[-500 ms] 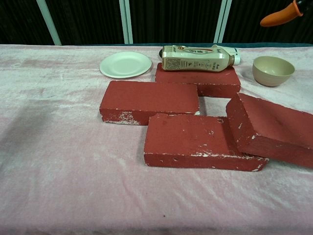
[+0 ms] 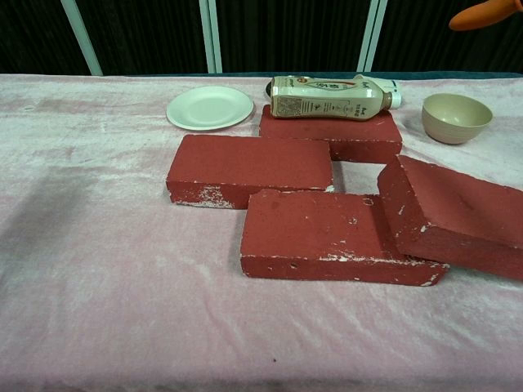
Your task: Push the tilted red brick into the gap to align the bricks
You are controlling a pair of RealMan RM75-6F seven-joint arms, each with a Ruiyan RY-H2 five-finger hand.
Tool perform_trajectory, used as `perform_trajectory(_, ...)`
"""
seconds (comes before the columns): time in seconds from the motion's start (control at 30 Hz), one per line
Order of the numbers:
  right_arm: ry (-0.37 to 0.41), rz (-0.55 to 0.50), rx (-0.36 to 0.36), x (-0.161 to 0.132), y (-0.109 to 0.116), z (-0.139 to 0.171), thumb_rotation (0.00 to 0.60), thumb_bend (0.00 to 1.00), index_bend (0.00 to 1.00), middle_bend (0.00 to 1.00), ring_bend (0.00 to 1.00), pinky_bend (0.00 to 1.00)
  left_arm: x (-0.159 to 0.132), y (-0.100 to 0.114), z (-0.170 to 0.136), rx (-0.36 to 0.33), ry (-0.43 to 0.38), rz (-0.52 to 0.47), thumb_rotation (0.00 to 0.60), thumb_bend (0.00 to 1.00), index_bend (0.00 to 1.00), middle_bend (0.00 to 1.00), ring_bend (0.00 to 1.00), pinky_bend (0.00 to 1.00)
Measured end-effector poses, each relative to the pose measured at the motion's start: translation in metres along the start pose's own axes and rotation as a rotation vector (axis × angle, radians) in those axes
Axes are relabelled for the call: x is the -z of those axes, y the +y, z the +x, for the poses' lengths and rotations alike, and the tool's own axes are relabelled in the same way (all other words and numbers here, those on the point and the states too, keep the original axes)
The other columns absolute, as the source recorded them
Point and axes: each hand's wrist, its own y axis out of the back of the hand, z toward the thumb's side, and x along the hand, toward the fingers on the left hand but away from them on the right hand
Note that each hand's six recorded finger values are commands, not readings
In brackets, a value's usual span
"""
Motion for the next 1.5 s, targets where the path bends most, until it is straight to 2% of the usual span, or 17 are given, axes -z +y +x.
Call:
perform_trajectory(0.4, -0.073, 0.02, -0.049, 0.009, 0.005, 0.007, 0.6, 0.11, 0.0, 0.0, 0.04, 0.17, 0.0, -0.001, -0.003, 0.002, 0.009, 0.005, 0.6, 0.73, 0.14, 0.04, 0.0, 0.0)
perform_trajectory(0.57, -0.084, -0.015, -0.065, 0.003, 0.006, 0.007, 0.6, 0.1, 0.0, 0.0, 0.02, 0.14, 0.0, 0.001, -0.003, -0.001, 0.018, 0.003, 0.6, 0.73, 0.14, 0.04, 0.0, 0.0)
perform_trajectory(0.83, -0.164, -0.062, -0.157, 0.011, 0.002, 0.016, 0.6, 0.02, 0.0, 0.0, 0.0, 0.12, 0.001, 0.0, -0.003, 0.003, 0.019, 0.002, 0.6, 0.73, 0.14, 0.04, 0.0, 0.0)
perform_trajectory(0.97, -0.228, -0.022, -0.211, 0.022, 0.004, 0.031, 0.6, 0.0, 0.0, 0.0, 0.0, 0.09, 0.0, 0.001, -0.003, 0.002, 0.019, 0.0, 0.6, 0.73, 0.14, 0.04, 0.0, 0.0)
perform_trajectory(1.2, -0.327, 0.029, -0.298, 0.032, -0.016, 0.074, 0.6, 0.0, 0.0, 0.0, 0.0, 0.09, -0.001, -0.001, -0.002, 0.009, 0.013, 0.01, 0.6, 0.73, 0.14, 0.04, 0.0, 0.0)
perform_trajectory(1.37, -0.361, 0.067, -0.309, 0.039, -0.031, 0.088, 0.6, 0.0, 0.0, 0.0, 0.0, 0.09, 0.0, 0.0, -0.002, 0.009, 0.018, 0.005, 0.6, 0.73, 0.14, 0.04, 0.0, 0.0)
perform_trajectory(1.5, -0.374, 0.047, -0.296, 0.039, -0.047, 0.092, 0.6, 0.0, 0.0, 0.0, 0.0, 0.09, 0.001, 0.0, -0.002, 0.008, 0.02, 0.002, 0.6, 0.73, 0.14, 0.04, 0.0, 0.0)
